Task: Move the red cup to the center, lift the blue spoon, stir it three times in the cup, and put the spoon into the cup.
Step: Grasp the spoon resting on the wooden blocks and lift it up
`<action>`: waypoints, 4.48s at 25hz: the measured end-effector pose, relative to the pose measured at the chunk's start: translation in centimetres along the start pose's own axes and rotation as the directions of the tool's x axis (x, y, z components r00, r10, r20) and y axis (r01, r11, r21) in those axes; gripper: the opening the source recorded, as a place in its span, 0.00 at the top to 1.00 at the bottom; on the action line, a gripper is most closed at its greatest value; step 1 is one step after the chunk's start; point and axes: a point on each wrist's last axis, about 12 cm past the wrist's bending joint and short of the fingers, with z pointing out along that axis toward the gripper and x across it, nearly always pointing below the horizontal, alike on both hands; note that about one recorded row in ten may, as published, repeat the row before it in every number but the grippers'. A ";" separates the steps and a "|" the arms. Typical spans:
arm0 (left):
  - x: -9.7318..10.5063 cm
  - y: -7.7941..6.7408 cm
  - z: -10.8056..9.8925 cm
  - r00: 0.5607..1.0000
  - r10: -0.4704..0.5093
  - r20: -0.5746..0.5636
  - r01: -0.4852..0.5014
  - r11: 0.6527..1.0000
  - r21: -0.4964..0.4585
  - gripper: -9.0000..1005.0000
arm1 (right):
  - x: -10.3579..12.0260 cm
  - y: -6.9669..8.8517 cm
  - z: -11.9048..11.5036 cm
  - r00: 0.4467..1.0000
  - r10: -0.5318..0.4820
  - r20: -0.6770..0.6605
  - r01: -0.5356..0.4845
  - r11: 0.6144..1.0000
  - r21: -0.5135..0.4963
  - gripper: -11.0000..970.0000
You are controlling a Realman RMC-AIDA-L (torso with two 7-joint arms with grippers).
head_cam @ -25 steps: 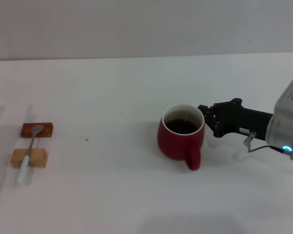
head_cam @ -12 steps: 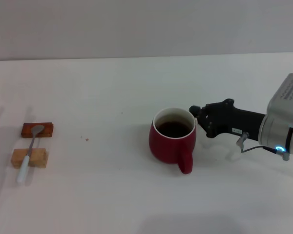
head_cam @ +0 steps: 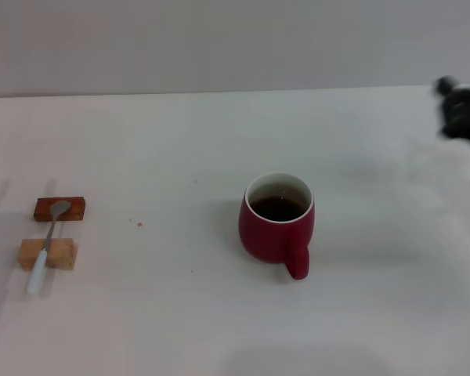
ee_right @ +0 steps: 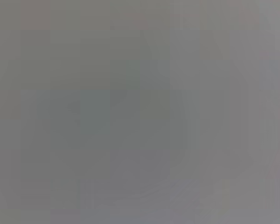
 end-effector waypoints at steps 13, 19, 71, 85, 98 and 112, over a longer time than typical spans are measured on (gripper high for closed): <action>0.3 -0.5 -2.9 0.999 0.008 -0.046 -0.004 0.997 0.074 0.21 | -1.2 -5.4 -2.7 0.981 0.011 0.193 -0.101 0.880 0.465 0.83; 0.5 -0.4 -4.8 0.996 0.011 -0.086 -0.004 0.997 0.080 0.21 | -1.3 -5.4 -1.8 0.987 -0.005 0.158 -0.071 0.877 0.476 0.49; 2.9 -0.9 -10.4 0.928 0.027 -0.372 0.024 0.991 0.132 0.22 | -2.1 -4.5 1.0 0.990 0.003 0.142 -0.064 0.900 0.432 0.39; 3.6 -0.8 -10.2 0.907 0.041 -0.420 0.015 0.992 0.128 0.22 | -2.3 -4.3 1.2 0.989 0.001 0.145 -0.063 0.903 0.426 0.39; 3.9 -0.7 -9.8 0.896 0.043 -0.441 0.011 0.993 0.121 0.23 | -2.3 -4.3 1.3 0.989 0.001 0.146 -0.063 0.903 0.425 0.39; 3.9 -0.6 -10.2 0.894 0.040 -0.447 0.012 0.994 0.113 0.44 | -2.1 -4.0 1.5 0.992 -0.010 0.123 -0.044 0.904 0.424 0.39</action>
